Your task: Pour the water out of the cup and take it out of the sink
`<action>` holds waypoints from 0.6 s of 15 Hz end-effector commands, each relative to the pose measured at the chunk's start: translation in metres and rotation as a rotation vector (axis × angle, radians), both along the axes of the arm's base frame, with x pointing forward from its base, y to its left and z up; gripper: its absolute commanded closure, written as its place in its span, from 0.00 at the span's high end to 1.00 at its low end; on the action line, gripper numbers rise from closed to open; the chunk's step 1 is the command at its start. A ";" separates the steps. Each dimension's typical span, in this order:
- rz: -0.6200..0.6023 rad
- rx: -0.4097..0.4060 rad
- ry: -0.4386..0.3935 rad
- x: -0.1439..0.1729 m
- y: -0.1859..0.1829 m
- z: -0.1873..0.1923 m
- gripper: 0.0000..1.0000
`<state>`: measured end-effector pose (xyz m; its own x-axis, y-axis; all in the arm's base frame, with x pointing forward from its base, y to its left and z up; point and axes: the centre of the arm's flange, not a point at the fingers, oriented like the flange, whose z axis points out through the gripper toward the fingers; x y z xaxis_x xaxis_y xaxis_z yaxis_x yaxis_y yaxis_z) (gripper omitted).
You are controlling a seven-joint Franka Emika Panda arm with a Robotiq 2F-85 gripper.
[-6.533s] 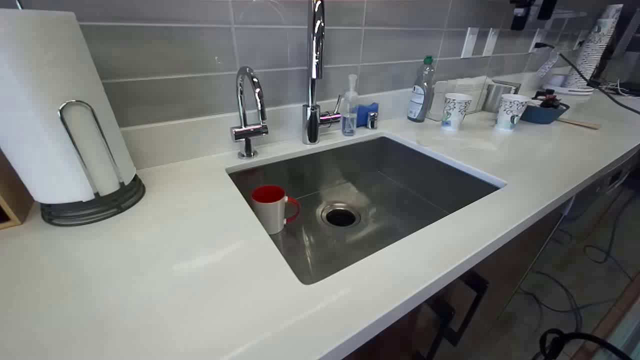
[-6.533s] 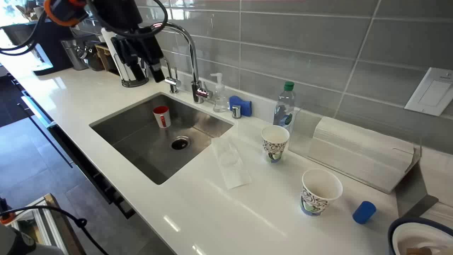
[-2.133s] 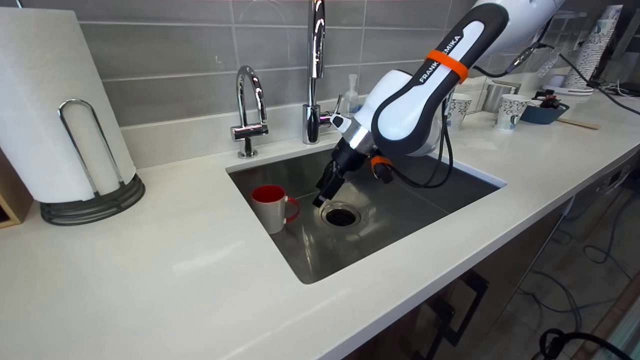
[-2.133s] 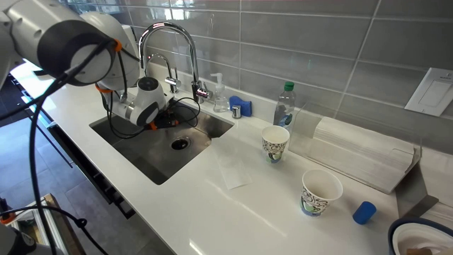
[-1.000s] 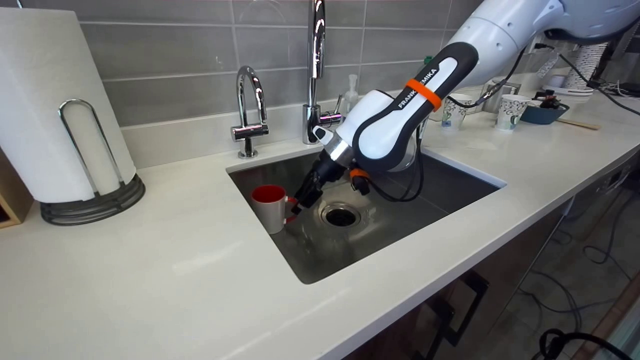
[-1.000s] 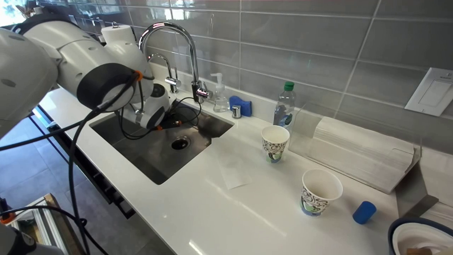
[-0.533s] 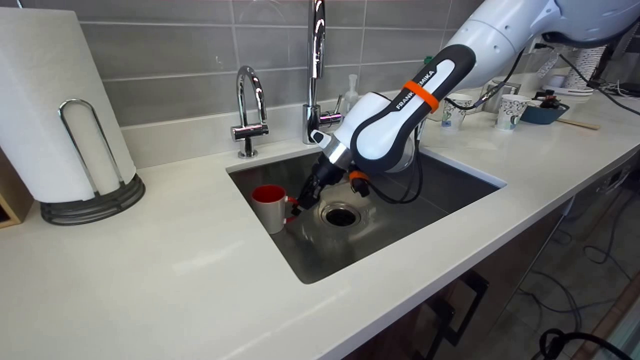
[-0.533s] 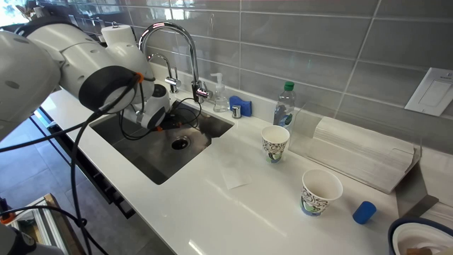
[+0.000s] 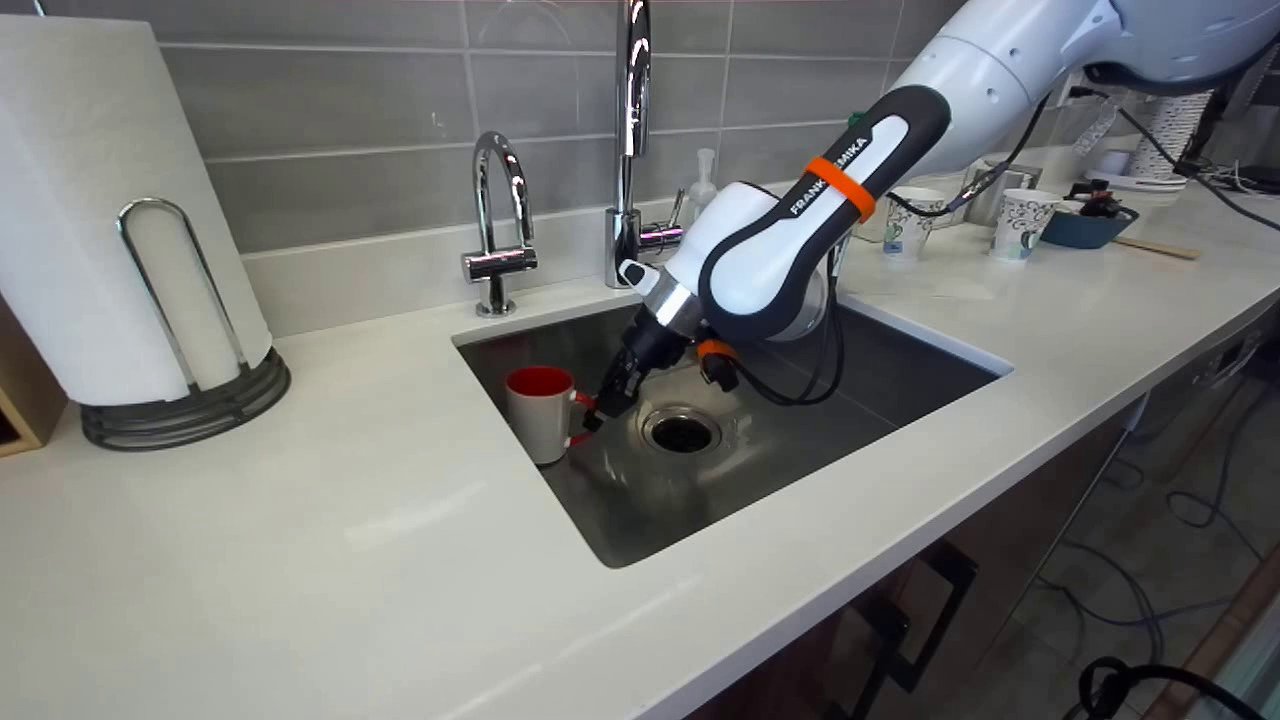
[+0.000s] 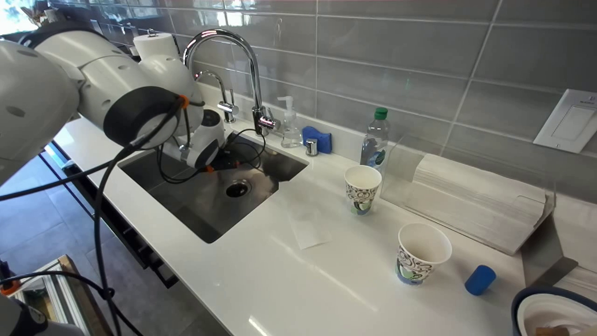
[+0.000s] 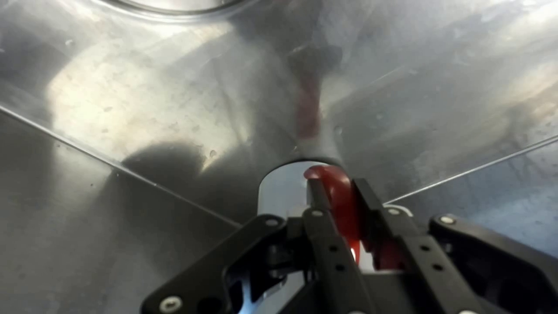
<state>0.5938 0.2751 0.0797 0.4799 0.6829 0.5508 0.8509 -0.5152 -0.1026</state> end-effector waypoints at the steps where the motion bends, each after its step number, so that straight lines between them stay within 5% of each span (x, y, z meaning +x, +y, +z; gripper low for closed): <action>1: -0.003 -0.031 0.020 -0.003 -0.001 0.004 0.05; 9: -0.016 -0.070 -0.005 -0.032 -0.026 0.011 0.05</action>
<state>0.5863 0.2647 0.0823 0.4711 0.7050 0.5301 0.8540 -0.5150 -0.0741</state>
